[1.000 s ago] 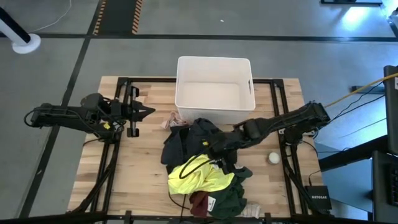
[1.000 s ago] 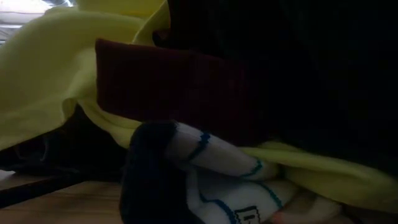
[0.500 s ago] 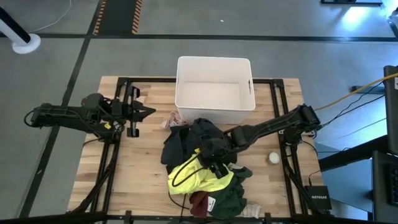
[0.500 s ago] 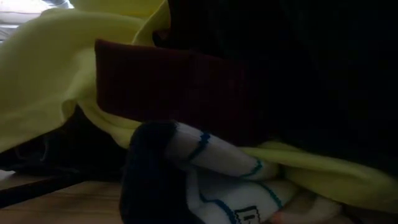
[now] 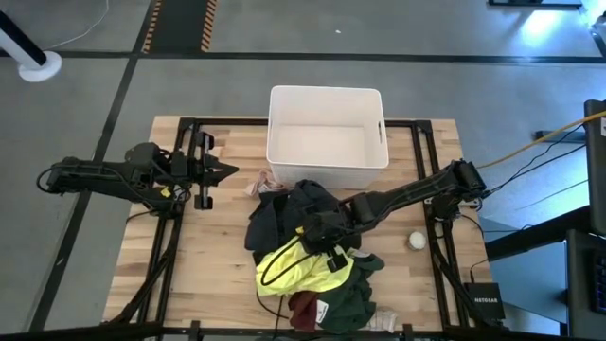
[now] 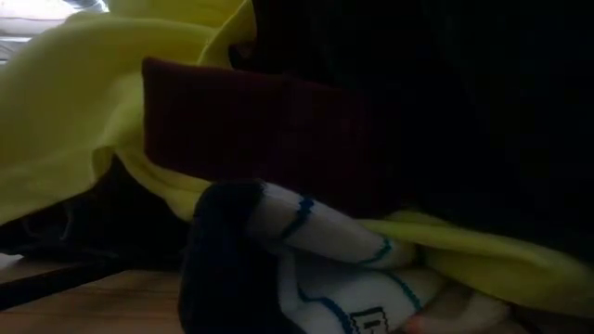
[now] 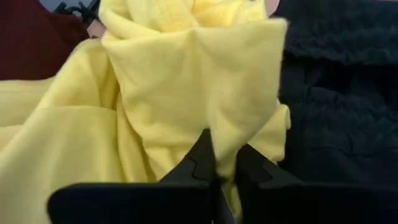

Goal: Sort clothes
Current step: Put the yellow shirt into the white bin

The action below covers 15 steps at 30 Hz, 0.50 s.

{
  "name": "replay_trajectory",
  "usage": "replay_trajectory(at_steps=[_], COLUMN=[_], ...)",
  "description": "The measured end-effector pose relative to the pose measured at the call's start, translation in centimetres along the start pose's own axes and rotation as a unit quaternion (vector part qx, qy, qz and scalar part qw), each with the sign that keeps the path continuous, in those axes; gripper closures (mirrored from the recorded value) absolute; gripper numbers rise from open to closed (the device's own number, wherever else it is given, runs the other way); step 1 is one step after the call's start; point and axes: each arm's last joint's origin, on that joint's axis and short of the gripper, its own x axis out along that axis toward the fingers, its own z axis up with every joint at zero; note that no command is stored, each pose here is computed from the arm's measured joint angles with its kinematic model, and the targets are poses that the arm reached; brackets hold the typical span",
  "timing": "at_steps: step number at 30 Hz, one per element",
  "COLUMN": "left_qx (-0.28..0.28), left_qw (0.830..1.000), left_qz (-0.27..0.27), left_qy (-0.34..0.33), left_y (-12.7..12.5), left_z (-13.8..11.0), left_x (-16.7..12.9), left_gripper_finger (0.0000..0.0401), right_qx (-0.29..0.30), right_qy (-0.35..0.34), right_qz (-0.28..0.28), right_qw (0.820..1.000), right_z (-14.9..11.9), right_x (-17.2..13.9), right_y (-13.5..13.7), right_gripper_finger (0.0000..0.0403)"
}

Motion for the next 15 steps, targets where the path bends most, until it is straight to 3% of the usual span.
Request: replay_trajectory(at_steps=[6, 15], left_qx=[0.006, 0.006], left_qw=[1.0, 1.0], left_qz=[0.0, 0.0], left_qy=[0.0, 0.0], left_y=[0.0, 0.0], left_z=[0.0, 0.0], left_x=[0.0, 0.0], left_gripper_finger=[0.0401, 0.0401], right_qx=[-0.001, -0.016], right_qy=[0.003, -0.062], right_qz=[-0.035, -0.073], right_qw=[0.999, 0.995], right_z=[1.5, 4.6], right_x=[-2.6, -9.7], right_y=[0.0, -0.1], right_gripper_finger=[0.0348, 0.0374])
